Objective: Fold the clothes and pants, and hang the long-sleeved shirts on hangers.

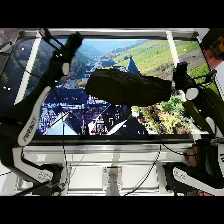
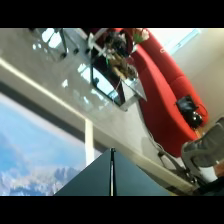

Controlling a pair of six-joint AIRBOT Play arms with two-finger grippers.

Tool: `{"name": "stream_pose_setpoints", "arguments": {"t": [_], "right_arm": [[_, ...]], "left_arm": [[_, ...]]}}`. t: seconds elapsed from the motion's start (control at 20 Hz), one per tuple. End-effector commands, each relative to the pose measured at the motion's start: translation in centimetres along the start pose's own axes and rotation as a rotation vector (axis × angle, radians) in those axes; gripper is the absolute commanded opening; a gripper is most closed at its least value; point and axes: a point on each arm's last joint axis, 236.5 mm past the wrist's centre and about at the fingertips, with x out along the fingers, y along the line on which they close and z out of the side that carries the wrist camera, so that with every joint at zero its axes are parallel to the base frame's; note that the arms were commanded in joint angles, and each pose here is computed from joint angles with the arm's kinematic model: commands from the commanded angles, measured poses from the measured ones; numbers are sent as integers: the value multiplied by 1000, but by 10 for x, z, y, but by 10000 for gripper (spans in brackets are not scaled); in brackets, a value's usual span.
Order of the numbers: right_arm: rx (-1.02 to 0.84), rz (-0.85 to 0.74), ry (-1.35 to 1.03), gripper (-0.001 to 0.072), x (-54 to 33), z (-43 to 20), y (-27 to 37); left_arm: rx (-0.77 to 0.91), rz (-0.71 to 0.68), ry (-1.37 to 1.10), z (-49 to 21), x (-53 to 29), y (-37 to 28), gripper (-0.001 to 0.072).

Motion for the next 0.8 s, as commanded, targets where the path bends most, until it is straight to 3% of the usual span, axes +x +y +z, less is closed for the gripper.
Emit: {"name": "stream_pose_setpoints", "arguments": {"t": [0.0, 0.15, 0.3, 0.35, 0.4, 0.45, 0.5, 0.55, 0.75], "right_arm": [[-189, -183, 172, 17, -24, 3, -56], [-235, -92, 423, 17, -50, -6, -74], [-75, 119, 557, 22, -67, -4, -60], [-45, 106, 576, 151, -65, -4, -70], [-41, 76, 599, 500, -61, -10, -82], [-40, 41, 633, 615, -57, -20, -93], [-34, -6, 670, 618, -54, -32, -103], [-19, -75, 688, 688, -49, -42, -117], [121, -225, 704, 688, -28, -69, -144]], "left_arm": [[176, 53, 0, 51, -31, -13, 7], [400, 202, 115, 74, -74, -2, 7], [662, 296, 252, 91, -125, 3, 8], [711, 306, 273, 98, -139, 0, 79], [734, 307, 271, 105, -150, -6, 335], [732, 304, 259, 111, -156, -11, 559], [733, 298, 241, 118, -162, -17, 584], [734, 293, 227, 123, -165, -22, 584], [734, 286, 208, 130, -172, -29, 584]]}}
